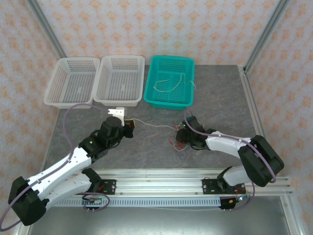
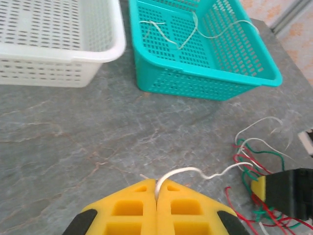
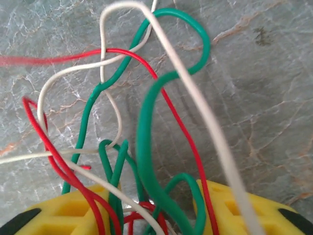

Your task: Untangle the cables

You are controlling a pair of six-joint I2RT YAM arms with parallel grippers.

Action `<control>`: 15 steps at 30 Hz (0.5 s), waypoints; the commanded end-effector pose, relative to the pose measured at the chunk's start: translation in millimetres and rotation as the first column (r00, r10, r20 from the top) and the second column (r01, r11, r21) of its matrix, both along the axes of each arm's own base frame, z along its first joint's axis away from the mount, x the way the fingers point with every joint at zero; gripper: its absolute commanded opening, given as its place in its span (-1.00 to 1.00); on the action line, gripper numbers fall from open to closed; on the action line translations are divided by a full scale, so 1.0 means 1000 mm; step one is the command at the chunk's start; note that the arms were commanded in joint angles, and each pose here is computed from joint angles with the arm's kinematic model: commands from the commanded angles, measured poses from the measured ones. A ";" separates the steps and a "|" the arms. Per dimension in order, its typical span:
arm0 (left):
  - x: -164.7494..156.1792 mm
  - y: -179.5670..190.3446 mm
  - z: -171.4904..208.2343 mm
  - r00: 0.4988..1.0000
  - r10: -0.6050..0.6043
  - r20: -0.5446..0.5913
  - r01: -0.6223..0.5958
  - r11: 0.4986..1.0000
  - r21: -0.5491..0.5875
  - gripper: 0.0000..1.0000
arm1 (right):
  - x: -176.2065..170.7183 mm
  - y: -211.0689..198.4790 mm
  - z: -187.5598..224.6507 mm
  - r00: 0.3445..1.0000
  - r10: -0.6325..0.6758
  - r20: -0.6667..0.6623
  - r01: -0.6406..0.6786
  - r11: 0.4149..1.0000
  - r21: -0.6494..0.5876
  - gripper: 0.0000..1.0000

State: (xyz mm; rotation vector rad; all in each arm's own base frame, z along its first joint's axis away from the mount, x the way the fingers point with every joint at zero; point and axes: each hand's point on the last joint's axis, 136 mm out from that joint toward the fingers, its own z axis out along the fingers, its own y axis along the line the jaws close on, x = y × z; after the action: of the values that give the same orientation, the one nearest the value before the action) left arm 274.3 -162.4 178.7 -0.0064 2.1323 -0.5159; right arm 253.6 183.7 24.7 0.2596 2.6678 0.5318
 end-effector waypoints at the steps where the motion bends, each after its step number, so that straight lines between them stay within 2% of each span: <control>1: 0.004 -0.023 0.005 0.996 -0.091 -0.006 0.091 0.995 -0.048 -1.00 | -0.014 0.002 0.001 0.995 0.101 -0.025 -0.101 0.995 -0.009 0.27; 4: 0.005 -0.029 0.000 0.994 -0.111 -0.024 0.110 0.993 -0.051 -1.00 | -0.017 0.019 0.033 0.968 0.235 0.082 -0.240 0.970 0.049 0.60; 6: 0.007 -0.032 0.000 0.993 -0.116 -0.024 0.115 0.992 -0.050 -1.00 | -0.014 0.015 0.050 0.959 0.245 0.142 -0.251 0.968 0.025 0.70; 9: 0.009 -0.033 0.003 0.992 -0.124 -0.023 0.123 0.992 -0.035 -1.00 | -0.005 0.006 0.070 0.955 0.200 0.221 -0.201 0.979 -0.015 0.72; 11: 0.009 -0.034 0.004 0.991 -0.132 -0.022 0.131 0.991 -0.031 -1.00 | 0.000 0.005 0.078 0.938 0.215 0.272 -0.204 0.977 -0.068 0.73; 13: 0.008 -0.035 0.005 0.990 -0.138 -0.019 0.138 0.990 -0.026 -1.00 | 0.006 0.011 0.086 0.901 0.281 0.329 -0.236 0.957 -0.170 0.69; 15: 0.009 -0.032 0.008 0.991 -0.132 -0.017 0.132 0.991 -0.013 -1.00 | 0.007 0.025 0.090 0.852 0.389 0.351 -0.305 0.912 -0.273 0.58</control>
State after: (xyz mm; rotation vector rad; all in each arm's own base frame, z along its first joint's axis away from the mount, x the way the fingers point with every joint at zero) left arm 278.8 -191.7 168.1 0.0955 2.1999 -0.6043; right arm 251.2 203.5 104.2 -0.1834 2.4209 0.5471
